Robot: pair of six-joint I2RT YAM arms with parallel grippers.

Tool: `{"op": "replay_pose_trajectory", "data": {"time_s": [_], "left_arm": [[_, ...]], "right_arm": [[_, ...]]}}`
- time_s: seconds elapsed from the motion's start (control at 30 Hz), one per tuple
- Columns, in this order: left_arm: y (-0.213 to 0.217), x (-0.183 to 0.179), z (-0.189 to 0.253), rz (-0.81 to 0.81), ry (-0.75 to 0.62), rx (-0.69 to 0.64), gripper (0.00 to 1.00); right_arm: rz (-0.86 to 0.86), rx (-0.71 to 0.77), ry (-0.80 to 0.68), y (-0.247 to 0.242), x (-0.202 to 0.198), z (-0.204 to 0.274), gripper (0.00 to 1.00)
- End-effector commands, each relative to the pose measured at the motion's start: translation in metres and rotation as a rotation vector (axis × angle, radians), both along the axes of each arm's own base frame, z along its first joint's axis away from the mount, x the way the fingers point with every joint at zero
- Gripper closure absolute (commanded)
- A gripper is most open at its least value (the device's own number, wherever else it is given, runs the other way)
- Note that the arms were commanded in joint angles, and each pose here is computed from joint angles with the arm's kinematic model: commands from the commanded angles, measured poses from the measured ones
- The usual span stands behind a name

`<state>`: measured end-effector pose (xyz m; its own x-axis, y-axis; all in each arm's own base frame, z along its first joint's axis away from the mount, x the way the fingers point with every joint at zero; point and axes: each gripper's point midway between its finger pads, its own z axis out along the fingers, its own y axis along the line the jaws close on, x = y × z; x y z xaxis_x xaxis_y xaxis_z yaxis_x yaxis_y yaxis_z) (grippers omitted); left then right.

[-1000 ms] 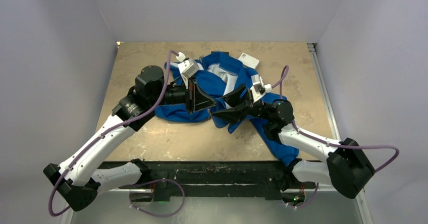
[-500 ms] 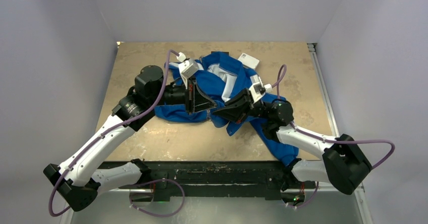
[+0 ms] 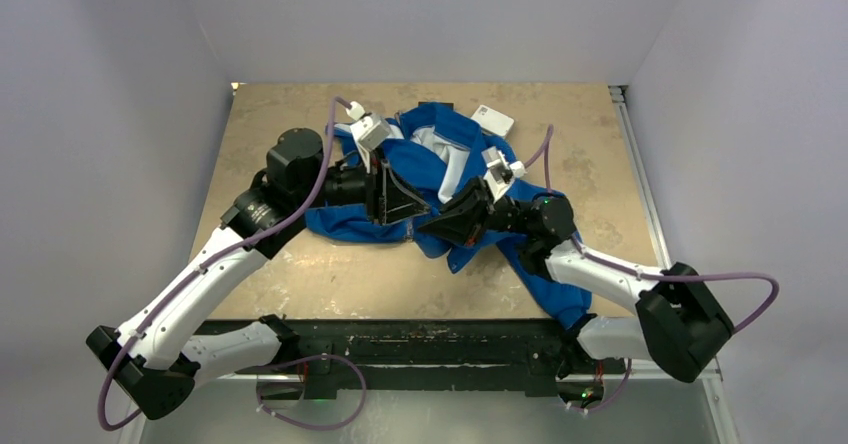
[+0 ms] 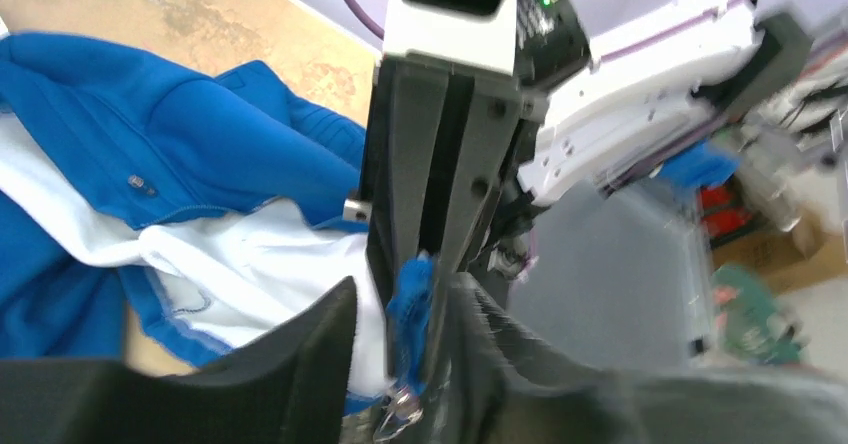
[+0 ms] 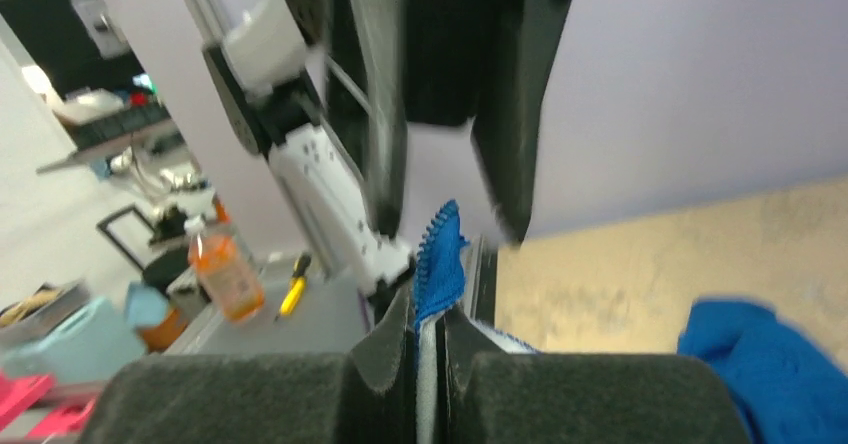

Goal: Zip up the jacket

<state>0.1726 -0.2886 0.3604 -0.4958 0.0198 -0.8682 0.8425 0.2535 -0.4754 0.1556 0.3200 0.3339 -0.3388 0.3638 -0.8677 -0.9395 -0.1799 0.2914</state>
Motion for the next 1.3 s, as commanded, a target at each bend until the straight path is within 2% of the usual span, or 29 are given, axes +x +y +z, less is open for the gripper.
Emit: {"op": "replay_pose_trajectory", "data": {"time_s": [0.0, 0.03, 0.1, 0.2, 0.27, 0.33, 0.4, 0.5, 0.63, 0.73, 0.9, 1.0, 1.27], "left_arm": [[0.013, 0.03, 0.025, 0.143, -0.158, 0.004, 0.37], [0.019, 0.039, 0.019, 0.194, -0.173, 0.055, 0.27], [0.036, 0.064, 0.004, 0.324, -0.202, 0.18, 0.19], [0.071, 0.105, -0.025, 0.458, -0.175, 0.347, 0.18], [0.115, 0.141, -0.053, 0.551, -0.093, 0.402, 0.18], [0.151, 0.17, -0.089, 0.601, -0.019, 0.457, 0.18], [0.183, 0.197, -0.138, 0.632, 0.004, 0.599, 0.09], [0.216, 0.23, -0.185, 0.685, 0.022, 0.746, 0.09], [0.218, 0.274, -0.206, 0.736, 0.076, 0.704, 0.1], [0.209, 0.307, -0.215, 0.784, 0.119, 0.627, 0.03], [0.202, 0.349, -0.225, 0.862, 0.16, 0.535, 0.01], [0.195, 0.359, -0.236, 0.834, 0.151, 0.508, 0.01], [0.174, 0.375, -0.296, 0.804, 0.237, 0.484, 0.01]], "right_arm": [[-0.036, -0.178, -0.005, 0.003, 0.004, -0.018, 1.0], [-0.102, -0.219, -0.012, 0.0, 0.014, -0.021, 1.0], [-0.217, -0.262, -0.014, -0.013, 0.029, -0.019, 1.0], [-0.368, -0.322, 0.025, -0.039, 0.058, -0.026, 1.0], [-0.393, -0.362, 0.038, -0.044, 0.059, -0.035, 1.0], [-0.443, -0.391, 0.055, -0.05, 0.064, -0.044, 1.0], [-0.495, -0.406, 0.085, -0.056, 0.068, -0.053, 1.0], [-0.546, -0.445, 0.134, -0.063, 0.073, -0.067, 1.0], [-0.599, -0.463, 0.157, -0.072, 0.076, -0.068, 1.0], [-0.657, -0.455, 0.16, -0.082, 0.077, -0.058, 1.0], [-0.678, -0.491, 0.173, -0.091, 0.074, -0.057, 1.0], [-0.698, -0.474, 0.176, -0.099, 0.069, -0.046, 1.0], [-0.719, -0.449, 0.171, -0.109, 0.061, -0.025, 1.0]]}}
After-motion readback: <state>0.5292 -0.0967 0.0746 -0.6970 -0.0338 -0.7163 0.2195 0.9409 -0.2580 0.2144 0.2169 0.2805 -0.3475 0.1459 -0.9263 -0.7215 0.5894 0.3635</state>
